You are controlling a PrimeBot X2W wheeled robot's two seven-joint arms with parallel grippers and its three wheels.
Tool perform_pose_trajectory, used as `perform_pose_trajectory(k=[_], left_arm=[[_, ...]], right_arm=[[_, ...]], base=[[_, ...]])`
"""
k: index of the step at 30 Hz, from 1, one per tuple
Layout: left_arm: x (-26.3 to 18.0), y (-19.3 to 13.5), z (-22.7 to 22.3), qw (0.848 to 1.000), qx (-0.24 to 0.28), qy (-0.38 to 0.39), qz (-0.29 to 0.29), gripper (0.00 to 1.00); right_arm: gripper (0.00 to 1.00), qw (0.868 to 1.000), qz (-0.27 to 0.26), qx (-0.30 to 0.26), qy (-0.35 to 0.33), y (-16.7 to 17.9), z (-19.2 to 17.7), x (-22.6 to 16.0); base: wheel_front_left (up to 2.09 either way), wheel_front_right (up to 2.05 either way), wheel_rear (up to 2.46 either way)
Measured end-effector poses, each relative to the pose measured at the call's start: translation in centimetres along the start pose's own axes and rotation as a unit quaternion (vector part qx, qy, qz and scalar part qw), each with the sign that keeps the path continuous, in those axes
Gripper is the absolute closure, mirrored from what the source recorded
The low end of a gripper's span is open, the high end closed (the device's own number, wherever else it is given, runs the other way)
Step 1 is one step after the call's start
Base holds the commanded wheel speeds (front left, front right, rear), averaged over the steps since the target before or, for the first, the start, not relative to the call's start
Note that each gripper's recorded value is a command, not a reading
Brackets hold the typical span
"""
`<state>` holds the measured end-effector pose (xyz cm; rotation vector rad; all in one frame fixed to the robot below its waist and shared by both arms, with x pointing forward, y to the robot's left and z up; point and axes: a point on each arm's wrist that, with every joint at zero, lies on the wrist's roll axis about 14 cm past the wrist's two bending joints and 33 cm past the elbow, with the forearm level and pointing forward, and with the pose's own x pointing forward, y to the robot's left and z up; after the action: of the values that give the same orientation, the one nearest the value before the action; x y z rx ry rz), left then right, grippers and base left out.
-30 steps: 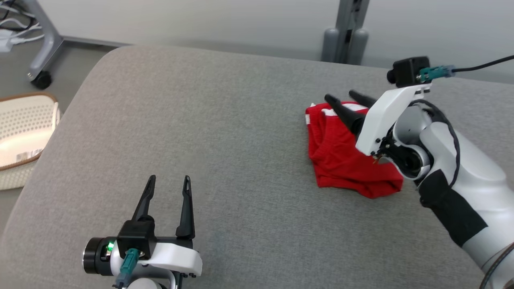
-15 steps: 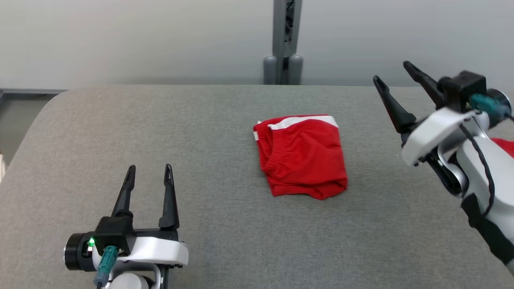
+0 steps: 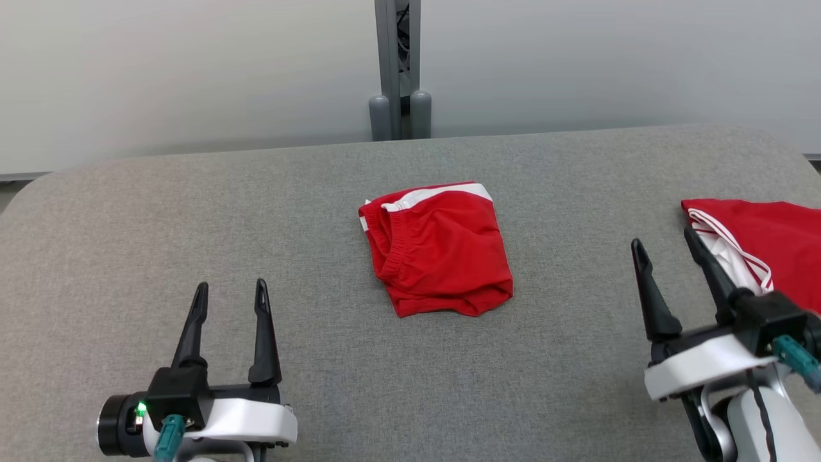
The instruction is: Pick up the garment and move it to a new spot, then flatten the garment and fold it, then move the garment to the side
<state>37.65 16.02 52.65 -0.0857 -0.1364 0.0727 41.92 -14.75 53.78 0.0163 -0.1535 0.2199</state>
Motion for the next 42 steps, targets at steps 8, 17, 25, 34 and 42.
perform_pose_trajectory(k=[8, 17, 25, 34, 42], left_arm=[[-0.2, 0.1, -1.2, 1.000, 0.007, 0.017, 0.000, 0.00], [-0.5, 0.5, -2.1, 0.999, 0.012, 0.032, 0.002, 0.00], [-0.4, 0.9, -3.8, 0.998, 0.022, 0.058, 0.005, 0.00], [-0.4, 1.9, -5.1, 0.996, 0.038, 0.077, 0.017, 0.00], [-0.4, 2.9, -6.0, 0.994, 0.050, 0.093, 0.032, 0.00]], right_arm=[[0.00, 0.999, -0.028, 0.017, 0.022, -0.4, -1.8, -1.3], [0.00, 0.994, -0.016, 0.080, 0.069, 0.8, -4.5, 0.4], [0.00, 0.958, 0.025, 0.213, 0.189, 3.2, -8.0, 4.1], [0.00, 0.883, 0.063, 0.337, 0.319, 6.2, -12.1, 6.8], [0.00, 0.841, 0.081, 0.375, 0.383, 8.5, -14.9, 8.5]], base=[[0.00, 0.00, 0.00], [0.00, 0.00, 0.00], [0.00, 0.00, 0.00], [0.00, 0.00, 0.00], [0.00, 0.00, 0.00]])
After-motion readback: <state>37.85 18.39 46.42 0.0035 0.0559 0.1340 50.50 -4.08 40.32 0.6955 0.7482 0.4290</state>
